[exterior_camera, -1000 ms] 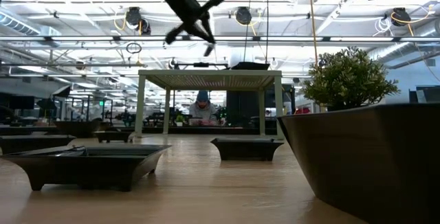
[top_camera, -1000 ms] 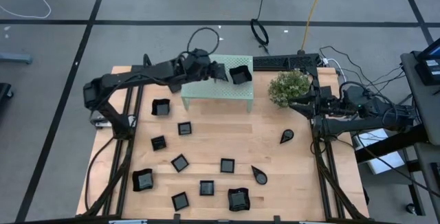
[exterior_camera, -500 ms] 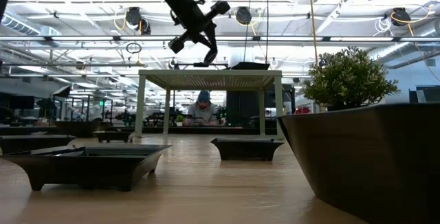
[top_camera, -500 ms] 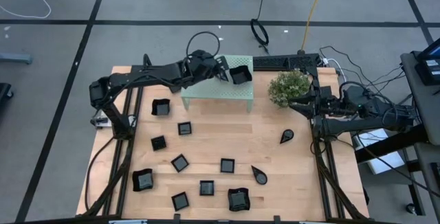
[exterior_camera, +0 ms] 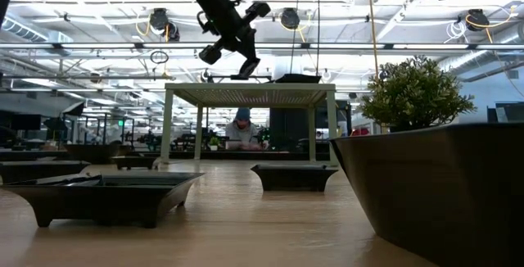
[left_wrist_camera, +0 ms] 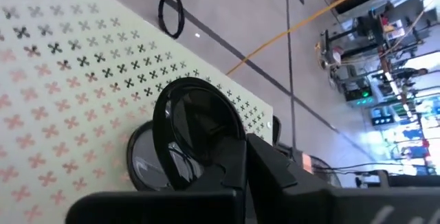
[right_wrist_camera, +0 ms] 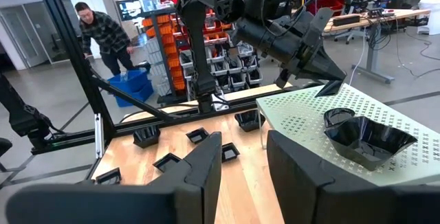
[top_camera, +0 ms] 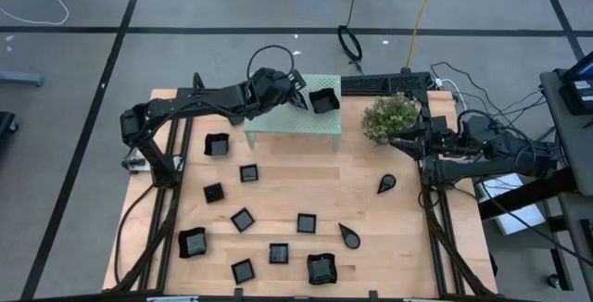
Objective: Pick & Place Mini shaped plates
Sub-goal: Stack the black drop-shaped plate on top of the other black drop-shaped plate on the shelf, then put the black square plate on the shelf
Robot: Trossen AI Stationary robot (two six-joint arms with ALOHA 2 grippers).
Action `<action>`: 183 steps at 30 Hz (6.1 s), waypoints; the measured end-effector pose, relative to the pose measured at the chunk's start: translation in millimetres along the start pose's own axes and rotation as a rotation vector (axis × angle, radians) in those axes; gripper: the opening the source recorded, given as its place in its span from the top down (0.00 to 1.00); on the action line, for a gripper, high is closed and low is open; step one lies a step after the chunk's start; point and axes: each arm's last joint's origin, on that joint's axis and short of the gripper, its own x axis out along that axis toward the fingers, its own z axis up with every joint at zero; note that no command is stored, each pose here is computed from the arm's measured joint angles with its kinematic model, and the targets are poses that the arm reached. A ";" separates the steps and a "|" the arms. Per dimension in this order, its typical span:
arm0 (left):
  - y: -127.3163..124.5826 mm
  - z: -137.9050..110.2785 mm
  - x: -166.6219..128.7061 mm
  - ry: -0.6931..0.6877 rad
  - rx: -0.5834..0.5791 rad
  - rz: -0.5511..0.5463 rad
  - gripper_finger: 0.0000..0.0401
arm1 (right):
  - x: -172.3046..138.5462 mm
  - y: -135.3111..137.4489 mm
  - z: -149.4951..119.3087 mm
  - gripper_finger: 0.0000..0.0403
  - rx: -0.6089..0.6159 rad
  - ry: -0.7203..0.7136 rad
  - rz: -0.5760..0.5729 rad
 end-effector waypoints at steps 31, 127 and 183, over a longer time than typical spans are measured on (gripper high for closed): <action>9.4 -13.9 17.6 0.062 -0.011 0.043 0.89 | 0.0 0.0 0.0 0.74 0.000 0.000 0.000; 205.2 -114.4 -77.9 0.890 1.665 -0.057 0.95 | 0.0 0.0 0.0 0.74 0.000 0.000 0.000; 69.4 4.5 -24.5 0.329 1.881 0.072 0.87 | 0.0 0.0 0.0 0.74 0.000 0.000 0.000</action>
